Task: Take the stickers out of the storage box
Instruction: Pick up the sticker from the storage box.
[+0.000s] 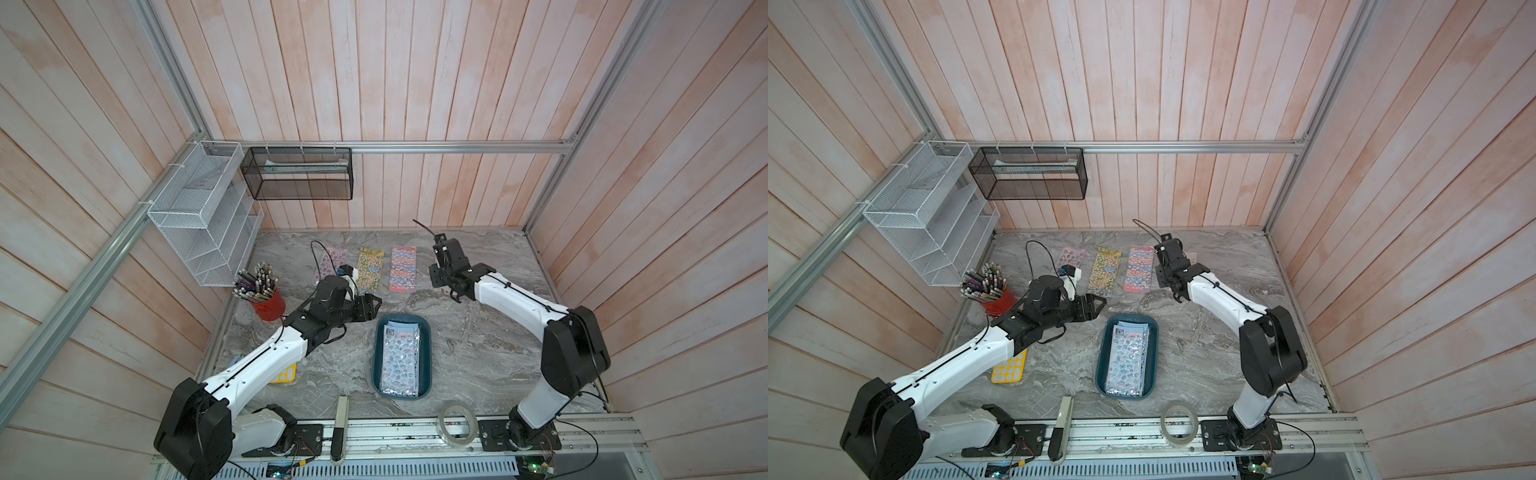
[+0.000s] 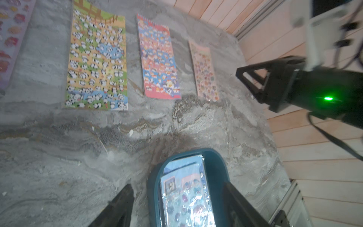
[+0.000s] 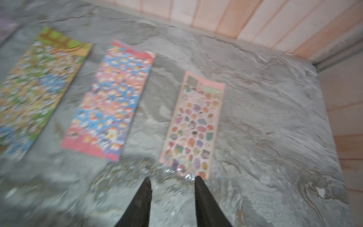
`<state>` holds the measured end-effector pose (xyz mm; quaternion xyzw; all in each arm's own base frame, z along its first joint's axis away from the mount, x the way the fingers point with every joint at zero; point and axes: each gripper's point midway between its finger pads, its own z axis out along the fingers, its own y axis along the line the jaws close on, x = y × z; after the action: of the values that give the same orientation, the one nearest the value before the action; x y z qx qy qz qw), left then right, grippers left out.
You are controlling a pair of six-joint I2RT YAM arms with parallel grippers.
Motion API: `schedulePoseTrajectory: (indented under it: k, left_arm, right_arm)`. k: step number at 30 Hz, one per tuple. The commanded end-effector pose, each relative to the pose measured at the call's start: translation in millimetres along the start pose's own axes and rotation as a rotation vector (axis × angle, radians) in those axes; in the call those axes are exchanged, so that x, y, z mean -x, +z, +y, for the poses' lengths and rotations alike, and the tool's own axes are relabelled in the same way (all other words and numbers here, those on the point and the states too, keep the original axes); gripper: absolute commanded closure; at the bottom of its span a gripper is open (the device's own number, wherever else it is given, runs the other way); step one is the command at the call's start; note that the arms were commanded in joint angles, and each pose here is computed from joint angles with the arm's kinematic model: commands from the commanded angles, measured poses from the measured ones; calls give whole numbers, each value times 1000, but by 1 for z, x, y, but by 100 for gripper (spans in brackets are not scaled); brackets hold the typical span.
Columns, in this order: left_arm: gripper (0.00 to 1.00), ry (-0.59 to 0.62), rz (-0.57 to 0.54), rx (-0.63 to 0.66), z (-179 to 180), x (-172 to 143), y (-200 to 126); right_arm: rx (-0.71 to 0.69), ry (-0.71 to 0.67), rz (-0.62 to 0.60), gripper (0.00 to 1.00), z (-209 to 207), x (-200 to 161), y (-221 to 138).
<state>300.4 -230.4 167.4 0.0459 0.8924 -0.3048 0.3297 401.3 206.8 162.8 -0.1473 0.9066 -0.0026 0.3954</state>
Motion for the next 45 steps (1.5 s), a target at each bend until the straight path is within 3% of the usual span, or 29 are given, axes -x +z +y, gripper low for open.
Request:
schedulePoseTrajectory:
  k: [1,2,5,10,17,24,26,30,39,45]
  left_arm:
    - [27,-2,76,60,16,-29,6]
    - [28,-23,89,41,15,-36,8]
    - [31,-62,116,14,15,-51,12]
    - [39,-91,158,-1,13,-67,22]
    - [58,-115,196,-2,10,-78,33]
    - [62,-157,218,-12,12,-87,40]
    - [61,-161,218,-12,11,-87,41]
    - [51,-161,194,-14,8,-82,37]
    - [34,-141,148,65,14,-65,25]
    - [34,-153,176,81,18,-73,30]
  right_arm:
    - [231,-36,33,83,58,-38,-33]
    - [319,-40,46,90,77,-53,-46]
    - [428,-64,92,99,104,-92,-69]
    - [454,-98,217,100,117,-151,-71]
    - [485,-84,281,100,137,-175,-56]
    - [606,-29,332,100,170,-190,-39]
    - [663,2,339,100,181,-192,-39]
    - [729,39,348,100,192,-197,-39]
    - [708,34,318,100,187,-193,-40]
    - [724,58,300,100,186,-191,-44]
